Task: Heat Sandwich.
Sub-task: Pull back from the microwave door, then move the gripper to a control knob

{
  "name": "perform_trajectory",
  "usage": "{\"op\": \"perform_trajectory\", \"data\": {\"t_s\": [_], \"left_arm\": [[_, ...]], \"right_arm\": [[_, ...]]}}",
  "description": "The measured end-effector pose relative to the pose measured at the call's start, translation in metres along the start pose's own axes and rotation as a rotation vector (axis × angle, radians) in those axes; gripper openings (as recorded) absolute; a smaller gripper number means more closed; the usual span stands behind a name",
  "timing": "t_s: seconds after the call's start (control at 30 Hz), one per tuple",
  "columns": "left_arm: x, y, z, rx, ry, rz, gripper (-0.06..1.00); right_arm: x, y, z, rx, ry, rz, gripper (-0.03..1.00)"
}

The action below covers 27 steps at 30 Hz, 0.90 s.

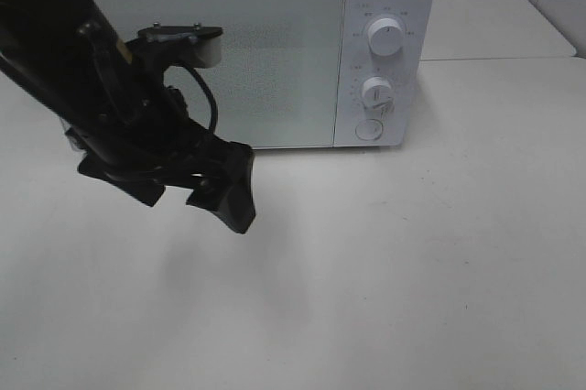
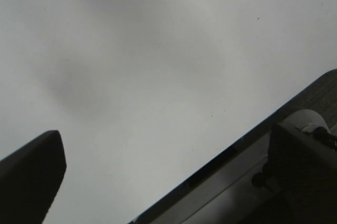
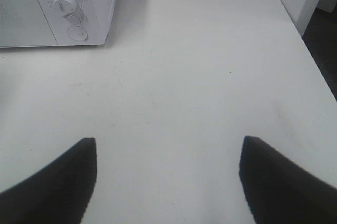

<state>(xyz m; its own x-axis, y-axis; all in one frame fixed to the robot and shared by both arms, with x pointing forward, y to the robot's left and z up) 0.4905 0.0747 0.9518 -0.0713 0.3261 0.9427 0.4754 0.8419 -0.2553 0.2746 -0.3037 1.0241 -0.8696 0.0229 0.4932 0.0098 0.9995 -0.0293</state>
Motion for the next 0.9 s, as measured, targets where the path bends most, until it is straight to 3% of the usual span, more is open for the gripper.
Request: {"op": "perform_trajectory", "data": {"t_s": [0.13, 0.33, 0.43, 0.6, 0.9], "left_arm": [[0.016, 0.022, 0.005, 0.069, 0.030, -0.011, 0.97], [0.049, 0.057, 0.009, 0.164, -0.009, -0.044, 0.97], [0.073, 0.087, 0.016, 0.241, -0.039, -0.087, 0.97], [0.097, 0.117, 0.030, 0.319, -0.048, -0.144, 0.97], [0.137, 0.147, 0.058, 0.439, -0.093, -0.217, 0.97]], "right_arm": [[0.000, 0.000, 0.000, 0.000, 0.000, 0.000, 0.72], [0.000, 0.000, 0.000, 0.000, 0.000, 0.000, 0.72], [0.000, 0.000, 0.000, 0.000, 0.000, 0.000, 0.72], [0.000, 0.000, 0.000, 0.000, 0.000, 0.000, 0.72], [0.000, 0.000, 0.000, 0.000, 0.000, 0.000, 0.72]]}}
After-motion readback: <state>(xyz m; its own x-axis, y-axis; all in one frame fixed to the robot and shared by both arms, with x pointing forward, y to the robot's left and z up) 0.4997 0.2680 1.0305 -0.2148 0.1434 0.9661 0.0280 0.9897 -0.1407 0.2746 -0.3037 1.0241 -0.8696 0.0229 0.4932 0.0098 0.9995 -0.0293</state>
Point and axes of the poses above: a point on each arm's last joint axis where the gripper is mounted, x pointing back along that axis away from the gripper, y along the wrist's bending axis when the last joint is at zero, z = x × y, the point moved 5 cm from there along -x, pointing out along that axis toward the gripper, and after that the axes turned 4 degrees about x, right-handed, at the moved point
